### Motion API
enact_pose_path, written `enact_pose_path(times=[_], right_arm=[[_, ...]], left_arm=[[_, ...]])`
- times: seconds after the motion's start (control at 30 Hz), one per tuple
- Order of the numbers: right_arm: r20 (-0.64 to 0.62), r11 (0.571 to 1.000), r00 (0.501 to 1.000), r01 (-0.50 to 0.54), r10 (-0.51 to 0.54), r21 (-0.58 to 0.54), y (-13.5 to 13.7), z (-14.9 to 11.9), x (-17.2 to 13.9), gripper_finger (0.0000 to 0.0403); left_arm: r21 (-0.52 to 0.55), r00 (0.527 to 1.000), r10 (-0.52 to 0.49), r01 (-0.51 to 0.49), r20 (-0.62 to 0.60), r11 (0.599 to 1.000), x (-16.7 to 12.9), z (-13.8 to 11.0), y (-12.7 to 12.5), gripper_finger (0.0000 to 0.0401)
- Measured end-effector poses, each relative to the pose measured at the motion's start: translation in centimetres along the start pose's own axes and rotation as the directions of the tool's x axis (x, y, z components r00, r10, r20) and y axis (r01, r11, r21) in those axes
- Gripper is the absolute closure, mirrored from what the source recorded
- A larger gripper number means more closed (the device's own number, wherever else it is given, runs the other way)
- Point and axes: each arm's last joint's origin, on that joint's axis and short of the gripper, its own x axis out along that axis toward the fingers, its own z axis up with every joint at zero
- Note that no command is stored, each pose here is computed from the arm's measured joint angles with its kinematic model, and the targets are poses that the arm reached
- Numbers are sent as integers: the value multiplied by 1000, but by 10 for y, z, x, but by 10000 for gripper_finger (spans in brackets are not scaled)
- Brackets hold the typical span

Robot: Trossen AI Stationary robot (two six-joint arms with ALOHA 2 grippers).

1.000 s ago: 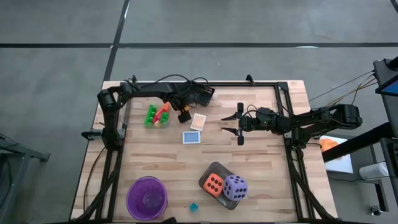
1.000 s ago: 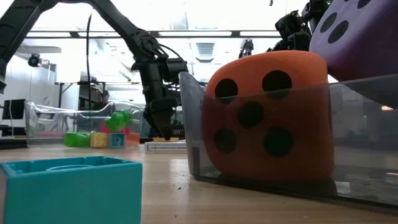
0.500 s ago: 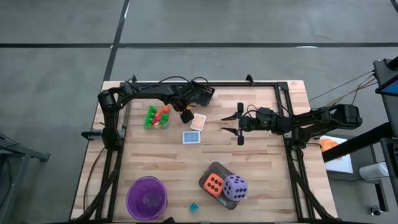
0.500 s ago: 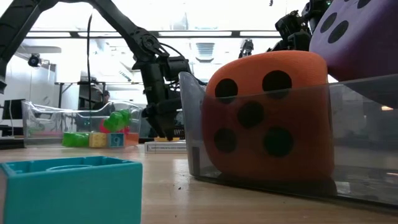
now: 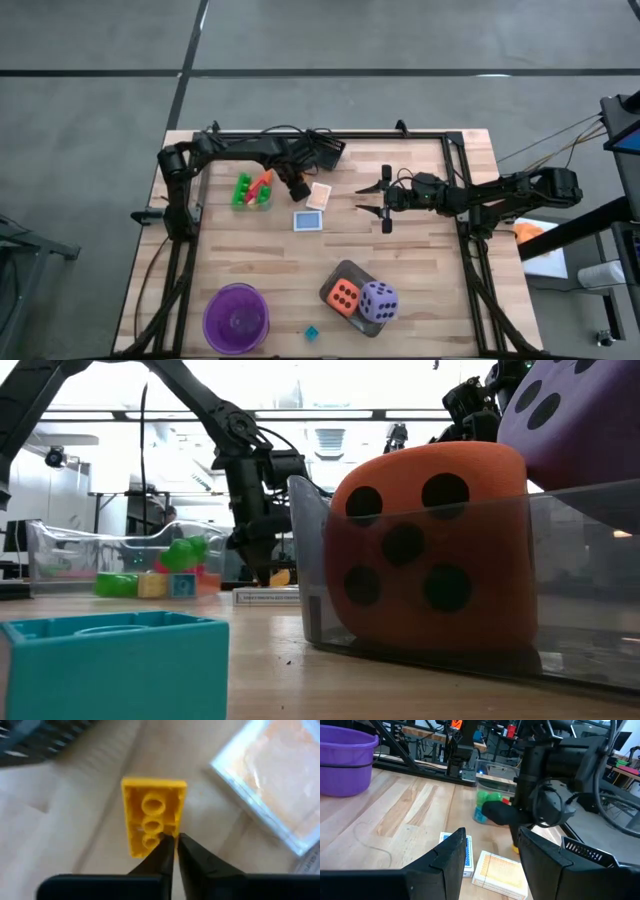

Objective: Pick & Place Toys
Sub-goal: Put the yellow game piece into the transparent bin

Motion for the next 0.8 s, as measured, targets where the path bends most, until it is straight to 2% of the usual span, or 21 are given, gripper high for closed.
enact_pose_path(times=[0.17,0.3,0.43,0.6,0.8], right_arm=[[0,1000,1000,0,0,0,0,0,0,230],[0,1000,1000,0,0,0,0,0,0,230],[0,1000,1000,0,0,0,0,0,0,230],[-1,1000,1000,0,0,0,0,0,0,230],[-1,1000,1000,0,0,0,0,0,0,230]], left_arm=[[27,1000,-18,18,6,999,-2,2,-4,387],[32,1000,-18,17,21,999,-5,6,-4,361],[50,999,-19,17,33,999,-9,10,-5,306],[97,999,-20,17,32,995,-10,10,-8,218],[158,996,40,-52,81,986,-8,13,-11,120]])
